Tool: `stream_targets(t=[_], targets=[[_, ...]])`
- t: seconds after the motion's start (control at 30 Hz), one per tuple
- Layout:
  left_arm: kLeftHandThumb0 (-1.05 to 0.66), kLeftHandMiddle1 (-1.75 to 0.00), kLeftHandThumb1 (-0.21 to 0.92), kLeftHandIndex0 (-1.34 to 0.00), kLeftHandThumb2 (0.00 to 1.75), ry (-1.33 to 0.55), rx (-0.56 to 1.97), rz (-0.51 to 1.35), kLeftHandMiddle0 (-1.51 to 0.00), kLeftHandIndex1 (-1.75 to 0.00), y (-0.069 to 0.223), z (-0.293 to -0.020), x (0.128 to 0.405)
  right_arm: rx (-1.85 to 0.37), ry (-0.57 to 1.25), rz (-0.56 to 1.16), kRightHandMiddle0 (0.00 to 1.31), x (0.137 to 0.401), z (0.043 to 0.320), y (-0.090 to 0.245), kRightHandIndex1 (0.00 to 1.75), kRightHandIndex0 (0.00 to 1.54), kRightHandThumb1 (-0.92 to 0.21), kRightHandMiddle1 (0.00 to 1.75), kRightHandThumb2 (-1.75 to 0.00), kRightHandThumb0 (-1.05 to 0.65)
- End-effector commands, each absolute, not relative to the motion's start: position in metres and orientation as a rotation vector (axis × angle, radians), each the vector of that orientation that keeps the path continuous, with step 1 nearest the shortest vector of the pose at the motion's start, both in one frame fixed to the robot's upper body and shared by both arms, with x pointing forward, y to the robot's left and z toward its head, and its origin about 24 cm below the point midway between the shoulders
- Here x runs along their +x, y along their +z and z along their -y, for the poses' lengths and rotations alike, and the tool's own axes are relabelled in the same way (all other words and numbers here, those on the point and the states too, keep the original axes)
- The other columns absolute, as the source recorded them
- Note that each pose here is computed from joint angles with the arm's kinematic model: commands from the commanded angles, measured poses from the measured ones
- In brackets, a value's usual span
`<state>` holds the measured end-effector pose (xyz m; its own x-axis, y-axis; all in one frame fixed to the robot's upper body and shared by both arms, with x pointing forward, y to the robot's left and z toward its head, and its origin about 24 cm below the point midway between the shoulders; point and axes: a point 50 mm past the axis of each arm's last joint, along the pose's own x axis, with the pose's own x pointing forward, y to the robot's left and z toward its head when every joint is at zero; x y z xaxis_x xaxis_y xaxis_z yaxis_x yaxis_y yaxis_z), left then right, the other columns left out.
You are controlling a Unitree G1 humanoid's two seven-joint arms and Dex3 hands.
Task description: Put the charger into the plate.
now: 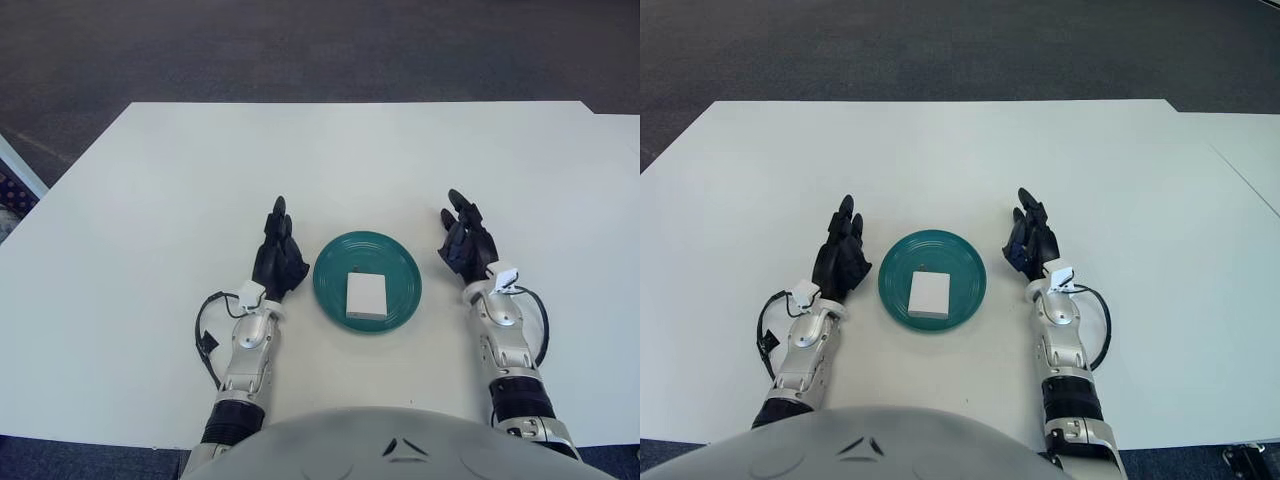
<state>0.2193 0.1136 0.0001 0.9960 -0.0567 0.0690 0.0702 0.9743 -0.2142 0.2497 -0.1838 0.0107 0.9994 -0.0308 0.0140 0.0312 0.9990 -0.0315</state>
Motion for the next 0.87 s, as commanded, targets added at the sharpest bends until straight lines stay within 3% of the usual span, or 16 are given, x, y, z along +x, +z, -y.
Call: stream_targets(t=[0.0,0.17,0.27,0.33,0.47,0.67,0.83], targets=[[-1.05,0.0,0.92,-0.03,0.97,-0.044,-0.257,-0.038,-0.01,-0.02,-0.019,-0.112,0.212,-0.044,-0.029,-0.059,0.0,0.248,0.179,-0.002,0.0,0.1,-0.92,0.26,-1.08,-0.89],[-1.05,-0.02,0.92,-0.06,0.96,-0.024,-0.251,-0.016,-0.06,-0.04,-0.01,-0.12,0.21,-0.066,-0.021,-0.041,0.0,0.249,0.175,0.0,0.0,0.09,-0.92,0.24,-1.09,-0.9],[-1.05,-0.03,0.92,-0.12,0.96,-0.001,-0.246,-0.011,-0.2,-0.13,-0.009,-0.123,0.213,-0.078,-0.015,-0.031,0.0,0.247,0.173,0.0,0.0,0.08,-0.92,0.22,-1.09,-0.91],[-1.05,-0.02,0.92,-0.08,0.95,0.01,-0.238,-0.002,-0.29,-0.39,-0.007,-0.125,0.215,-0.083,-0.012,-0.028,0.0,0.245,0.172,-0.001,0.0,0.08,-0.92,0.21,-1.1,-0.92],[-1.03,-0.02,0.92,-0.08,0.97,0.036,-0.169,0.014,-0.37,-0.59,-0.002,-0.131,0.222,-0.1,0.005,-0.021,0.0,0.243,0.169,-0.002,0.0,0.07,-0.92,0.18,-1.1,-0.92],[-1.0,-0.01,0.92,-0.08,0.98,0.074,-0.105,0.013,-0.38,-0.66,0.004,-0.135,0.24,-0.077,0.017,-0.021,0.0,0.241,0.171,-0.004,0.0,0.07,-0.92,0.17,-1.11,-0.92],[-1.01,0.0,0.92,-0.01,1.0,0.103,-0.005,0.021,-0.27,-0.67,0.007,-0.141,0.248,-0.023,-0.019,-0.016,0.0,0.24,0.173,-0.005,0.0,0.08,-0.92,0.19,-1.11,-0.91]])
